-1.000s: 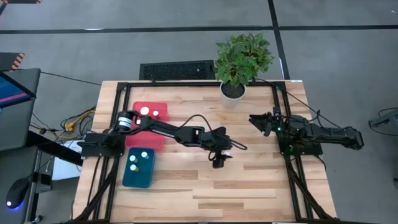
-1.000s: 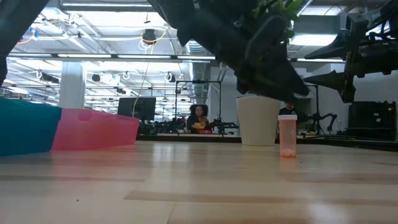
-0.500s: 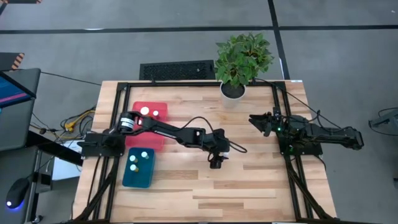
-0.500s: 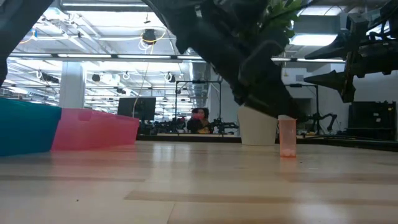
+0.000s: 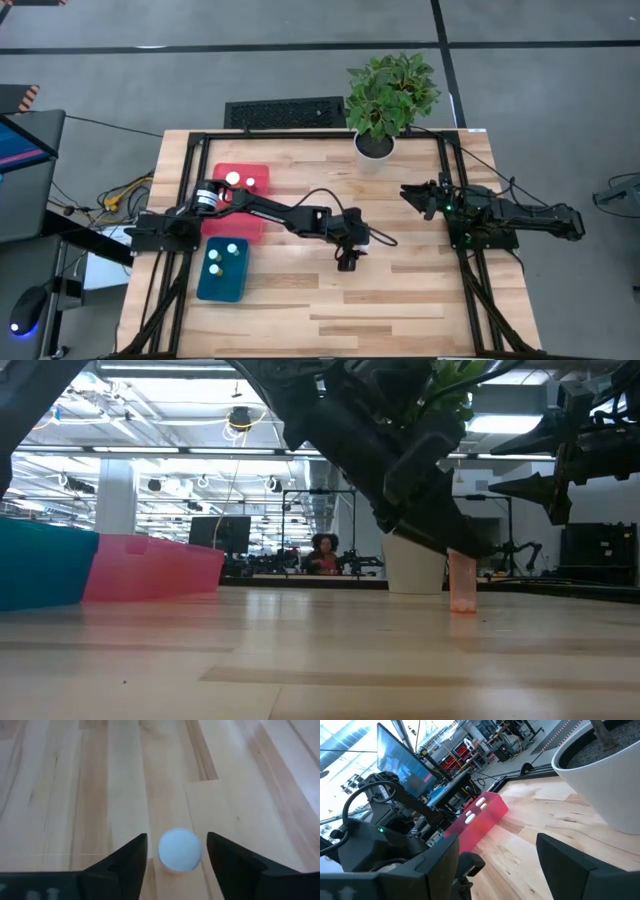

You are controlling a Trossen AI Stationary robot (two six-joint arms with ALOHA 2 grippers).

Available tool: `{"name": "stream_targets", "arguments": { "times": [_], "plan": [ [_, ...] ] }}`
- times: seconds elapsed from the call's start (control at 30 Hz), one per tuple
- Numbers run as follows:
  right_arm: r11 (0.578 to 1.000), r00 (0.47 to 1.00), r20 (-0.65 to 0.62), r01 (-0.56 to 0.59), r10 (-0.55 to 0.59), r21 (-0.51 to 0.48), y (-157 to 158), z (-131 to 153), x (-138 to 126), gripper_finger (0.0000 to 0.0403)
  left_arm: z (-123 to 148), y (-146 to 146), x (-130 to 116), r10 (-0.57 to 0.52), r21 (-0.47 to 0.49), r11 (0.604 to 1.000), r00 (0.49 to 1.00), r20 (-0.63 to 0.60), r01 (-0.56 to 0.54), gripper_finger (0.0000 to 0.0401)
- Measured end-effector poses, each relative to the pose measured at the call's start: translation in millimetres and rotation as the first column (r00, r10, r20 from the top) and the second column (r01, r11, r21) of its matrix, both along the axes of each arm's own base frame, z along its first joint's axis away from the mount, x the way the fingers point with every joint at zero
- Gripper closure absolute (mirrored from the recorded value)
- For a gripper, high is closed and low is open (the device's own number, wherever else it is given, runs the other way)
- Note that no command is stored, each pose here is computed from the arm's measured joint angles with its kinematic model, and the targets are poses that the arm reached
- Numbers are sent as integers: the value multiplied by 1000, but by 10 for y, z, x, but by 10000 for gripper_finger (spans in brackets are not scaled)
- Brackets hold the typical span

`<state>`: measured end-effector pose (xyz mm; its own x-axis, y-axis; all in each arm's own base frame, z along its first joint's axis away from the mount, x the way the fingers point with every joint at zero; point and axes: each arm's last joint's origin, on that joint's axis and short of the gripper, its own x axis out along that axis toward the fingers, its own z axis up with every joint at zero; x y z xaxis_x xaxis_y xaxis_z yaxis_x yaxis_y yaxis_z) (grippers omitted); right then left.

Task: Pick and place medicine bottles into bin by pill shape (circle, oval)
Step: Put the pink tablet bottle into the blue bin

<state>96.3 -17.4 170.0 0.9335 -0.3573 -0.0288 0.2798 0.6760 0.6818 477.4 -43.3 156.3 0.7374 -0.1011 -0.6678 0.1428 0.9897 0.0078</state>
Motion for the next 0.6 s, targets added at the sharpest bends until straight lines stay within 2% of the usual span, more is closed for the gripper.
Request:
{"name": "stream_targets", "arguments": {
  "times": [0.33, 0.5, 0.6],
  "plan": [
    [1000, 1000, -1, 0, 0, 0, 0, -1, 0, 127, 2, -2, 0, -3, 0, 1000, 1000, 0, 3, 294],
    [1000, 1000, -2, 0, 0, 0, 0, -1, 0, 127, 25, -2, -10, 21, -27, 999, 1000, -6, -21, 296],
    [1000, 1000, -2, -1, 1, 0, 0, -1, 0, 127, 148, 7, -64, 57, -52, 997, 998, -27, -58, 285]
  ]
}}
